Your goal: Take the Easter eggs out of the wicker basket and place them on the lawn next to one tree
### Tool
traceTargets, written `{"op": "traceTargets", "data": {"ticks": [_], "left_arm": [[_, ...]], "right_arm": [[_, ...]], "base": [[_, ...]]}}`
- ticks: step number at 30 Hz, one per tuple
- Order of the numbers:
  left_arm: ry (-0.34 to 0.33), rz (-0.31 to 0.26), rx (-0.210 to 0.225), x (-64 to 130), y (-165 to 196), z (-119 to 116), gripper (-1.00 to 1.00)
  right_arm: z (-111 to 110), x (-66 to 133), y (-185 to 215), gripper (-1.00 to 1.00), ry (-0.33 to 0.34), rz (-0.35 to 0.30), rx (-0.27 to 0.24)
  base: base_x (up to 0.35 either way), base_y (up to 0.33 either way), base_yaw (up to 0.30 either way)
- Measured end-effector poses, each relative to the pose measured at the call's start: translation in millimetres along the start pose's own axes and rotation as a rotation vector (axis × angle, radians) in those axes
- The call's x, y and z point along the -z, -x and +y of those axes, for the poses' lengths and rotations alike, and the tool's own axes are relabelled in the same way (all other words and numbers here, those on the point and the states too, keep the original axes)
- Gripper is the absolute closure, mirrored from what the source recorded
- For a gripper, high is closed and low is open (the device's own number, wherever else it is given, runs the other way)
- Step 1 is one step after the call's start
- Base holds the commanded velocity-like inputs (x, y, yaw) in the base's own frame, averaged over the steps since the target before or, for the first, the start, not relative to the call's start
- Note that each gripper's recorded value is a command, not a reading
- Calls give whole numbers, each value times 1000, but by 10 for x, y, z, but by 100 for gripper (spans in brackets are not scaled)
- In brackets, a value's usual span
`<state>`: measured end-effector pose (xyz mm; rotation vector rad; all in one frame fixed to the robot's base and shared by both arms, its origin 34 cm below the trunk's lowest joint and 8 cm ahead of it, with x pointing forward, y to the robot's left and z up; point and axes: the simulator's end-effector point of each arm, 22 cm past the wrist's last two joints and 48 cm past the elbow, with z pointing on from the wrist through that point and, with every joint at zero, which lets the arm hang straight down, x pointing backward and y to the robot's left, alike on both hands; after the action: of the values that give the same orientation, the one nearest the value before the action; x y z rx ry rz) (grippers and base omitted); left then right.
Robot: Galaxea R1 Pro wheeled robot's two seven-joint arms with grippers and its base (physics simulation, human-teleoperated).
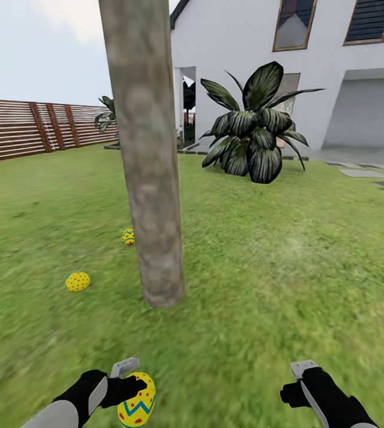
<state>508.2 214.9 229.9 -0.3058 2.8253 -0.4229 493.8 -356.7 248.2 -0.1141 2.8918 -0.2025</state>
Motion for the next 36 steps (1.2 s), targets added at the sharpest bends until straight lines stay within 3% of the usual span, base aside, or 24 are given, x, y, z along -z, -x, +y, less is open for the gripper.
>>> {"op": "traceTargets", "data": {"ticks": [24, 36], "left_arm": [[23, 91, 26, -312, -370, 181, 100], [27, 110, 31, -375, -456, 208, 100]], "right_arm": [[90, -336, -361, -100, 11, 97, 15], [105, -401, -439, -100, 12, 117, 17]], "base": [[0, 0, 0], [0, 0, 0]]}}
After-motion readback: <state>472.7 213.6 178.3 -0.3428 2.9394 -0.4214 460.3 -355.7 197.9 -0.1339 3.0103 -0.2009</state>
